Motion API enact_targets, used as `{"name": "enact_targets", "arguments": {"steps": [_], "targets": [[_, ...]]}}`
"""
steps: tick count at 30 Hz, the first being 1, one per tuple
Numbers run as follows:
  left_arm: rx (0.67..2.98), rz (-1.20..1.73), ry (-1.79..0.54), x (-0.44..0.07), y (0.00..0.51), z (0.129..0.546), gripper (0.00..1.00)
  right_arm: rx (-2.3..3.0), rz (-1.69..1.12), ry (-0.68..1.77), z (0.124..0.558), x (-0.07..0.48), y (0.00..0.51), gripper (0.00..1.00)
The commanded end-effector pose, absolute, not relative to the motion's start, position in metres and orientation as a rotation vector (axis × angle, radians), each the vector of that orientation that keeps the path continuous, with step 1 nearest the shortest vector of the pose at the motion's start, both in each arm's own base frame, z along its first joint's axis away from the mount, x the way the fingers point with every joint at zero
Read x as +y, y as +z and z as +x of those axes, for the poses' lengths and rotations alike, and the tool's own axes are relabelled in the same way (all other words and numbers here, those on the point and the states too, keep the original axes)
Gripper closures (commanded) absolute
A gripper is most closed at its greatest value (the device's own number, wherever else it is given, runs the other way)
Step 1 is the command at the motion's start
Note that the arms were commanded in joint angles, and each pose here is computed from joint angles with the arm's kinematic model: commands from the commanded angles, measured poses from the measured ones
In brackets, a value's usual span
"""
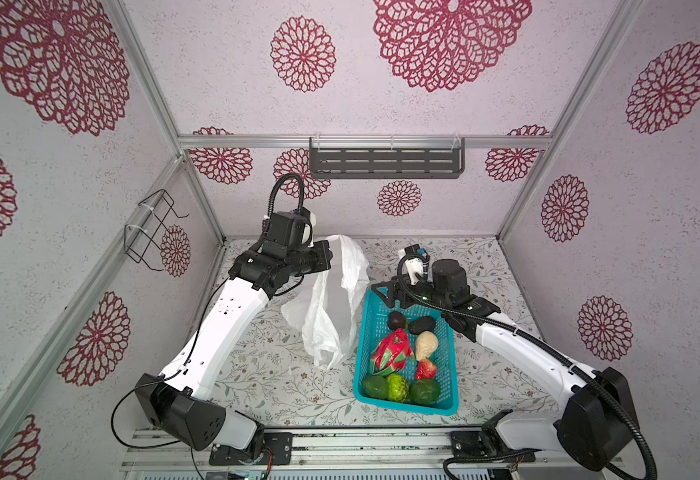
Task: Place the fruits into the plastic bag
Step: 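Lift the bag with the left gripper while the right gripper reaches toward it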
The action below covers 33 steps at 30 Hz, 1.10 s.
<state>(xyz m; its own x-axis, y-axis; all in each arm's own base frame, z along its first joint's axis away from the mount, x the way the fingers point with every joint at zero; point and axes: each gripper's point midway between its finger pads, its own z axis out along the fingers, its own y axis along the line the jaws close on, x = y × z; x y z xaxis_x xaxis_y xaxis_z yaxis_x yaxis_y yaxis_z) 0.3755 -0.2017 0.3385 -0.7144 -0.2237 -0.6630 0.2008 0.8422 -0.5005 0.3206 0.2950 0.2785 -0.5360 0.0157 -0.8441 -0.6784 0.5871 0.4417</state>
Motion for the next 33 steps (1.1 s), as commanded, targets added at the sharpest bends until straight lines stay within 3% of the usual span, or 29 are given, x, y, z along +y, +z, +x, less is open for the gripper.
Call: {"name": "enact_targets", "arguments": {"steps": [1,11,20,33], "targets": [[2.193,-0.047,-0.777,-0.204,0.362,0.376,1.00,1.787,-0.603,1.133,0.310,0.322,0.327,0.07],[2.179,-0.092,-0.748,-0.199,0.364,0.383,1.00,1.754,-0.716,1.145,0.289,0.358,0.338,0.09],[2.167,-0.110,-0.707,-0.194,0.370,0.388,1.00,1.754,-0.689,1.063,0.279,0.345,0.343,0.12],[2.152,-0.120,-0.733,-0.196,0.374,0.389,1.00,1.732,-0.796,1.150,0.263,0.383,0.347,0.15]]}}
